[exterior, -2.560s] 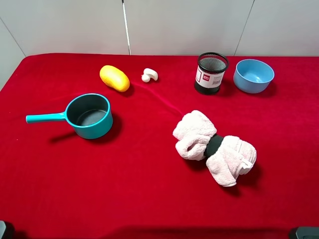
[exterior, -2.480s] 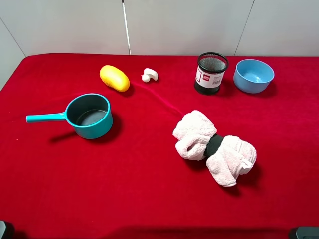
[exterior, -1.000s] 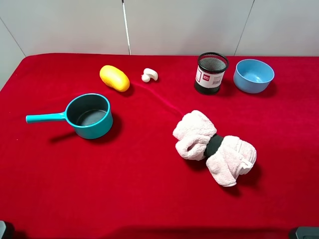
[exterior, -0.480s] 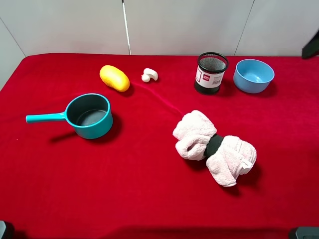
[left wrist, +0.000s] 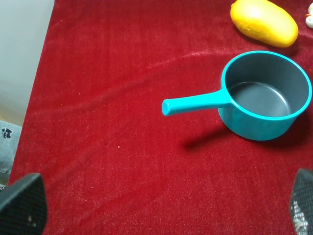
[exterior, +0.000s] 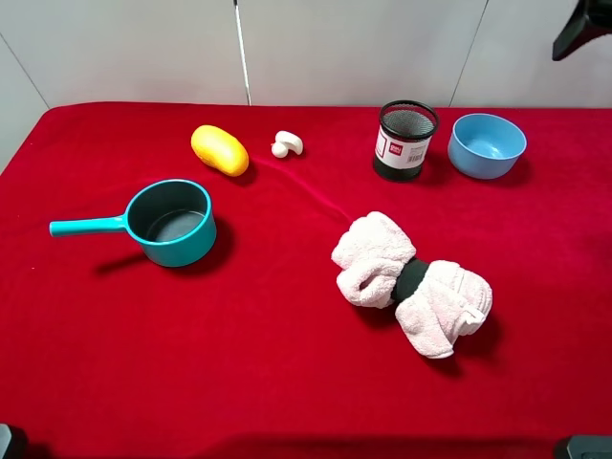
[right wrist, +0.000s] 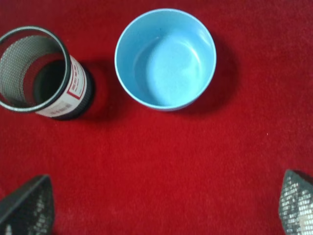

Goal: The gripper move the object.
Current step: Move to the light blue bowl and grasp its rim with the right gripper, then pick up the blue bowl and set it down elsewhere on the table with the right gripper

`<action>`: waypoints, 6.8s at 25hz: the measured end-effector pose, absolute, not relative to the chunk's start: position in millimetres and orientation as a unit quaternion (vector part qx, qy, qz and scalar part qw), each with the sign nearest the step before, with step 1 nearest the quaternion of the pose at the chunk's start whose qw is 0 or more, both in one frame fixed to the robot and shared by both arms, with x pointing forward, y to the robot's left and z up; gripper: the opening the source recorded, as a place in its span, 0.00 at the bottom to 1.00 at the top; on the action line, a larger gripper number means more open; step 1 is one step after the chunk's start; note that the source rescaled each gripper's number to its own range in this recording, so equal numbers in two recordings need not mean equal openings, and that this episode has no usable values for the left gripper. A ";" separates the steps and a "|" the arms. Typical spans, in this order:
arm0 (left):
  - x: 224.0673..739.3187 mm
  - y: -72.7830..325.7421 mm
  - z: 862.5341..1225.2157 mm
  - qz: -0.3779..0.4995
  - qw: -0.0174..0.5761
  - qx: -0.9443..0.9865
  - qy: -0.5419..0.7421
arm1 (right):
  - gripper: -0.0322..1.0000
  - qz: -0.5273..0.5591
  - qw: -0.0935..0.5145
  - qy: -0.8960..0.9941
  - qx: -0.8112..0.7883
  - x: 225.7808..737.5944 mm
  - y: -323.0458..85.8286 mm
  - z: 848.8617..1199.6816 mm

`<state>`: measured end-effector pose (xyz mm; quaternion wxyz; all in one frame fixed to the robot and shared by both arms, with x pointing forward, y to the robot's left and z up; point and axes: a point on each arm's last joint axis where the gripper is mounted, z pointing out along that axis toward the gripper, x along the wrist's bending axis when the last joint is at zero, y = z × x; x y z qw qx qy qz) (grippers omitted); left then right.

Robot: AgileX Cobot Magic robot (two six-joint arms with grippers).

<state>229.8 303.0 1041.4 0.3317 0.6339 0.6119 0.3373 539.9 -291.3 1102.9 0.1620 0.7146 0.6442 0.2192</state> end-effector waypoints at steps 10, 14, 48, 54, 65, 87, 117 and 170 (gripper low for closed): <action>229.8 303.0 1041.4 0.337 0.332 0.634 0.612 | 1.00 0.185 0.131 0.638 0.736 602.0 -302.6 1076.5; 229.8 303.0 1041.4 0.337 0.332 0.634 0.612 | 1.00 0.166 0.116 0.629 0.751 619.5 -316.7 1058.2; 229.8 303.0 1041.4 0.337 0.332 0.634 0.612 | 1.00 0.086 0.033 0.637 0.765 701.6 -344.0 909.3; 229.8 303.0 1041.4 0.337 0.332 0.634 0.612 | 1.00 0.080 0.019 0.635 0.768 704.7 -343.5 891.3; 229.8 303.0 1041.4 0.337 0.332 0.634 0.612 | 0.63 0.078 0.016 0.634 0.769 704.7 -343.3 887.8; 229.8 303.0 1041.4 0.337 0.332 0.634 0.612 | 0.03 0.080 0.019 0.634 0.769 705.0 -343.4 891.1; 229.8 303.0 1041.4 0.337 0.332 0.634 0.612 | 0.03 0.082 0.044 0.648 0.756 672.8 -342.4 1003.7; 229.8 303.1 1041.4 0.338 0.331 0.634 0.612 | 0.03 0.166 0.011 0.801 0.576 456.9 -132.3 1093.5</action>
